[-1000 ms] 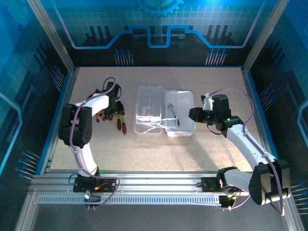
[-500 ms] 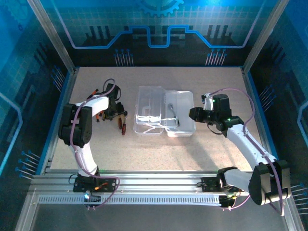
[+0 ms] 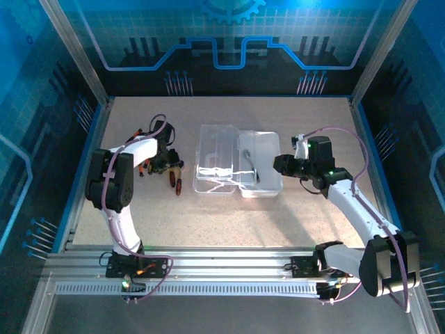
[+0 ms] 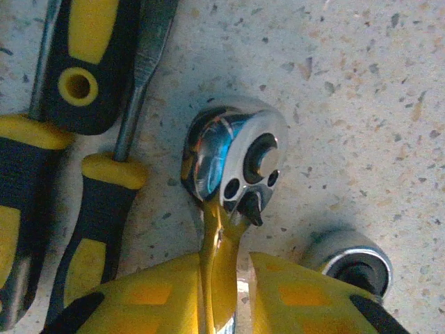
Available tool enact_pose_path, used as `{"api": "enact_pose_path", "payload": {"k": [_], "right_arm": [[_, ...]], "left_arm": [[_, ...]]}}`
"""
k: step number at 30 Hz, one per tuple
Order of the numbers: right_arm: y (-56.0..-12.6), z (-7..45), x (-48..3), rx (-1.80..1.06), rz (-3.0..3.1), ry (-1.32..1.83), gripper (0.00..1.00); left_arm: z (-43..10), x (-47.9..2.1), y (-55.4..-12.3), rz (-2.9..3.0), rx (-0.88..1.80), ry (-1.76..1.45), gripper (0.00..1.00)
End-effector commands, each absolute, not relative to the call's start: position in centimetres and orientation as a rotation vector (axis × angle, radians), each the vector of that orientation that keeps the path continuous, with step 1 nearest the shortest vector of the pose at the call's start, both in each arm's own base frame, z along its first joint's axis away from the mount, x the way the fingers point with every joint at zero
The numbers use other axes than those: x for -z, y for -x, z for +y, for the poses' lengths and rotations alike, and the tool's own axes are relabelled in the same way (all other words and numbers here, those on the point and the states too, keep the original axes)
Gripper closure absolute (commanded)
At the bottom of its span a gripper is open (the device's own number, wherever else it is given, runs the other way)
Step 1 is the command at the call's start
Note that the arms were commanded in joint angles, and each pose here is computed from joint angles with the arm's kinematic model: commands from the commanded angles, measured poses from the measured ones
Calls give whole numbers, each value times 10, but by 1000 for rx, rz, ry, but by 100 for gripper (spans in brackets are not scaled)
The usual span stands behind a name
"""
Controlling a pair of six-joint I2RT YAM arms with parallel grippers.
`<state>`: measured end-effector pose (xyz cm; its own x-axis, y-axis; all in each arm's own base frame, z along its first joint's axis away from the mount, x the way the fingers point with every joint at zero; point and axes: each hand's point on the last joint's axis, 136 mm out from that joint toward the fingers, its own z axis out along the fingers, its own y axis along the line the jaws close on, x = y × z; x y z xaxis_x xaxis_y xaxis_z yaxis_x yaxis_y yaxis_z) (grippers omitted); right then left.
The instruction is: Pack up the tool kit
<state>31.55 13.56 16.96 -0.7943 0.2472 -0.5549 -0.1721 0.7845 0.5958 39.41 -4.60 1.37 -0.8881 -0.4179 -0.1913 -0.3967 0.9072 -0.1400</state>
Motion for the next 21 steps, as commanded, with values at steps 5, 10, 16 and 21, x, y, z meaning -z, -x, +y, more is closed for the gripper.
{"api": "enact_pose_path", "payload": {"k": [5,10,16,21], "right_arm": [[-311,127,-183,-868,2299,-51,79],[-313,126,-190,-879,2281,-49,79],[-313,129,-195,-910,2266,-47,79],[-313,132,-195,-931,2261,-51,79]], "left_arm": [[-43,0,-399,2879,115,609,88],[-50,-7,-396,2865,181,596,98],[-57,-43,-391,2779,269,580,100],[-60,-73,-387,2706,327,571,100]]}}
